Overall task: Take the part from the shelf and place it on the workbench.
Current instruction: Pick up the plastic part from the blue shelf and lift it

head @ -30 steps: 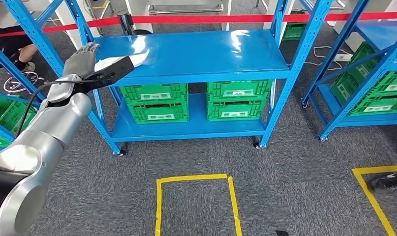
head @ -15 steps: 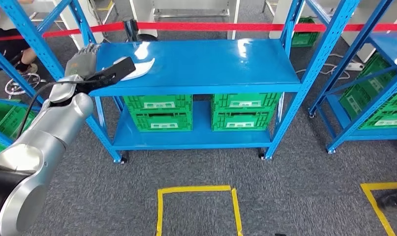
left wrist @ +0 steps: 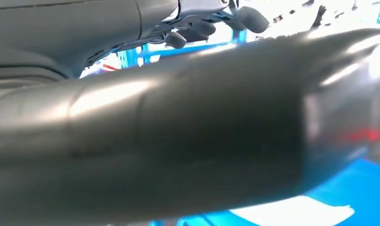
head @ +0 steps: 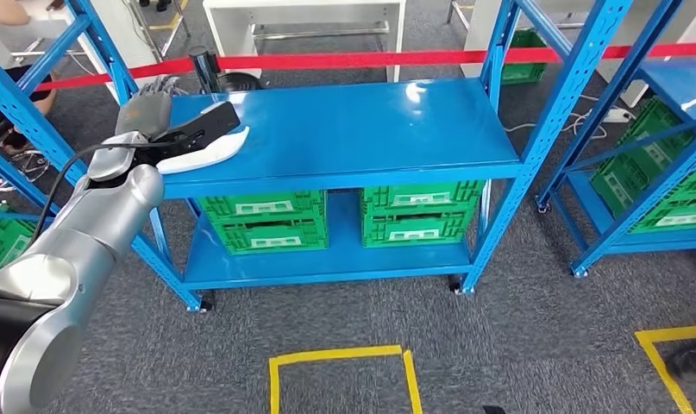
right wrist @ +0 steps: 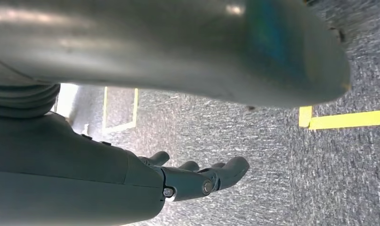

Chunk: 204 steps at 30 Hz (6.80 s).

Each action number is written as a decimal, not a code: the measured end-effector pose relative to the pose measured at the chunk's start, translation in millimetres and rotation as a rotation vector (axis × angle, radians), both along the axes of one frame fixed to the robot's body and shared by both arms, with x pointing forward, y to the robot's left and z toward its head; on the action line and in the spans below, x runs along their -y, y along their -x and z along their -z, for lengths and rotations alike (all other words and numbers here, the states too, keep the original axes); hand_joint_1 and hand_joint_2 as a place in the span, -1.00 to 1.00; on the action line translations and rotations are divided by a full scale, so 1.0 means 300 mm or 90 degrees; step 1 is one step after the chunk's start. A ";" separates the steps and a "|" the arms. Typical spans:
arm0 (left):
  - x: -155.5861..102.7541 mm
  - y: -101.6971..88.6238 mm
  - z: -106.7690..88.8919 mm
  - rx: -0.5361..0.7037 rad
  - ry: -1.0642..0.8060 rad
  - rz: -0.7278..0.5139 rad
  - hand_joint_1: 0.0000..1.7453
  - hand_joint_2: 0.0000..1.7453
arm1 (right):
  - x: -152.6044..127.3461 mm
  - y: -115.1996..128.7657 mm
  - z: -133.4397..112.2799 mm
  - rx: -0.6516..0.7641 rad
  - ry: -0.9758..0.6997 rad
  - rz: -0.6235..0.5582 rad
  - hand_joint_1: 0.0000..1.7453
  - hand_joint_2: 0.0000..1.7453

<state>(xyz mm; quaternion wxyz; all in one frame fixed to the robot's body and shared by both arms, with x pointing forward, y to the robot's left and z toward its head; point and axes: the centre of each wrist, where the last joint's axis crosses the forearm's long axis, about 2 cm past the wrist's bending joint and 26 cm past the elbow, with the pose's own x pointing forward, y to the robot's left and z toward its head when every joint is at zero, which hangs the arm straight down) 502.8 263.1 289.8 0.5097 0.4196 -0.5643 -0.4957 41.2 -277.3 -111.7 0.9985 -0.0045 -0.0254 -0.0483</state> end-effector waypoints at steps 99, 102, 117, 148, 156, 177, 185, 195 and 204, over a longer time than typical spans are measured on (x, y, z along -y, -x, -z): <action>-0.037 0.090 0.270 -0.374 -0.122 0.052 -1.00 1.00 | 0.002 -0.021 -0.002 -0.001 0.001 -0.063 -1.00 -1.00; -0.035 0.095 0.281 -0.362 -0.125 0.045 -1.00 1.00 | 0.002 -0.021 -0.002 -0.002 0.001 -0.062 -1.00 -1.00; -0.006 0.123 0.340 -0.310 -0.140 -0.025 -0.58 1.00 | 0.002 -0.022 -0.002 -0.001 0.000 -0.064 -1.00 -1.00; -0.042 0.143 0.386 -0.303 -0.138 -0.040 1.00 1.00 | 0.001 -0.023 -0.003 0.000 -0.003 -0.088 -1.00 -1.00; -0.035 0.143 0.385 -0.302 -0.136 -0.030 1.00 1.00 | 0.001 -0.023 -0.003 0.002 -0.004 -0.084 -1.00 -1.00; 0.024 0.145 0.379 -0.220 0.043 0.052 1.00 1.00 | 0.005 -0.021 -0.002 0.001 0.002 -0.068 -1.00 -1.00; 0.105 0.107 0.278 -0.143 0.364 0.156 1.00 1.00 | 0.007 -0.019 -0.002 0.005 0.004 -0.059 -1.00 -1.00; 0.206 0.066 0.106 -0.120 0.647 0.290 1.00 1.00 | 0.011 -0.015 -0.001 -0.001 0.008 -0.036 -1.00 -1.00; 0.270 0.085 0.059 -0.245 0.930 0.450 1.00 1.00 | 0.015 -0.012 -0.001 -0.002 0.009 -0.014 -1.00 -1.00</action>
